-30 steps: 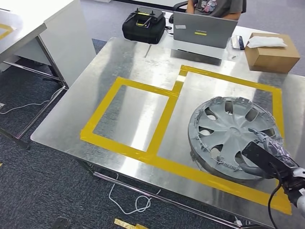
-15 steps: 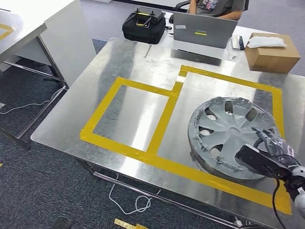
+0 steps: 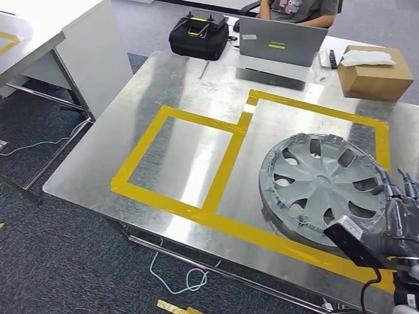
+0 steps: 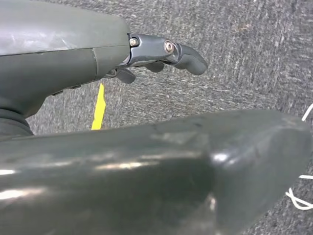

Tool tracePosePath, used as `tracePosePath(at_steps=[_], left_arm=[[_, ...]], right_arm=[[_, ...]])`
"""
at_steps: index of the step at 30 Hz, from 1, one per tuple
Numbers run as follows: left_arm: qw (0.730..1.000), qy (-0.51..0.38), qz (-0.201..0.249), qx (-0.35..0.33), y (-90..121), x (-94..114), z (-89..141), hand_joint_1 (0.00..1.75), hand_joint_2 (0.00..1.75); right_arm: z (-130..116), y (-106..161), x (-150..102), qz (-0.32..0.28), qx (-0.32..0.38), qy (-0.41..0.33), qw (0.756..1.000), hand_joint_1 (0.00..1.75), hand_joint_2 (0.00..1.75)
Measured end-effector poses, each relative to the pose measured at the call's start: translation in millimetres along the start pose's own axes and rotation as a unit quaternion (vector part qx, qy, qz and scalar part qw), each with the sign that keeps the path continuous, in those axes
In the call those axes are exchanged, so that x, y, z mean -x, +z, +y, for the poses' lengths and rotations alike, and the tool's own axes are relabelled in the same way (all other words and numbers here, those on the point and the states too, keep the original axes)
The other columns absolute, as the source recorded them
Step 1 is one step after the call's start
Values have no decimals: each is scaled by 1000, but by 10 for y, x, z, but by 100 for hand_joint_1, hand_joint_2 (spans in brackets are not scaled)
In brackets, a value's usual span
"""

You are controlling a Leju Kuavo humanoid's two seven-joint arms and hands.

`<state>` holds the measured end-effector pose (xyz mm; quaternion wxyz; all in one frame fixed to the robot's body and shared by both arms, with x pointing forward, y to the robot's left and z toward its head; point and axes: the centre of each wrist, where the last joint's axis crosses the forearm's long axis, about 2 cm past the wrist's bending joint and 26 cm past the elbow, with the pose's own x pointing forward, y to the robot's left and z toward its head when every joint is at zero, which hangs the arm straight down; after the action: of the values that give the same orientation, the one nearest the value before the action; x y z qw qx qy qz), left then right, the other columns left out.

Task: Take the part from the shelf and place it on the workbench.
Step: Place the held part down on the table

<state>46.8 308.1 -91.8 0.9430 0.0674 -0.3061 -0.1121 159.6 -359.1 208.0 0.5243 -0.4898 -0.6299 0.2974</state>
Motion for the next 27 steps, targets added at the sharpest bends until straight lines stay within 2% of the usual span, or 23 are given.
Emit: tracePosePath(at_steps=[8,11,14,17,21,27], left_arm=[[1000,11,7,1,183,111,-90,0,0],[1000,12,3,2,197,93,-107,0,0],[1000,14,2,2,216,92,-131,0,0],[1000,20,4,-1,241,109,-153,0,0],[1000,29,6,-6,255,115,-167,0,0],[999,32,9,-7,286,118,-177,0,0]], right_arm=[[-193,493,168,45,76,-28,996,0,175],[-229,592,251,85,84,-30,992,0,175],[-252,772,439,163,96,-44,981,0,175],[-217,1049,648,261,114,-65,956,0,175],[-93,1318,754,355,117,-82,924,0,175],[154,1689,739,511,139,-131,838,0,175]])
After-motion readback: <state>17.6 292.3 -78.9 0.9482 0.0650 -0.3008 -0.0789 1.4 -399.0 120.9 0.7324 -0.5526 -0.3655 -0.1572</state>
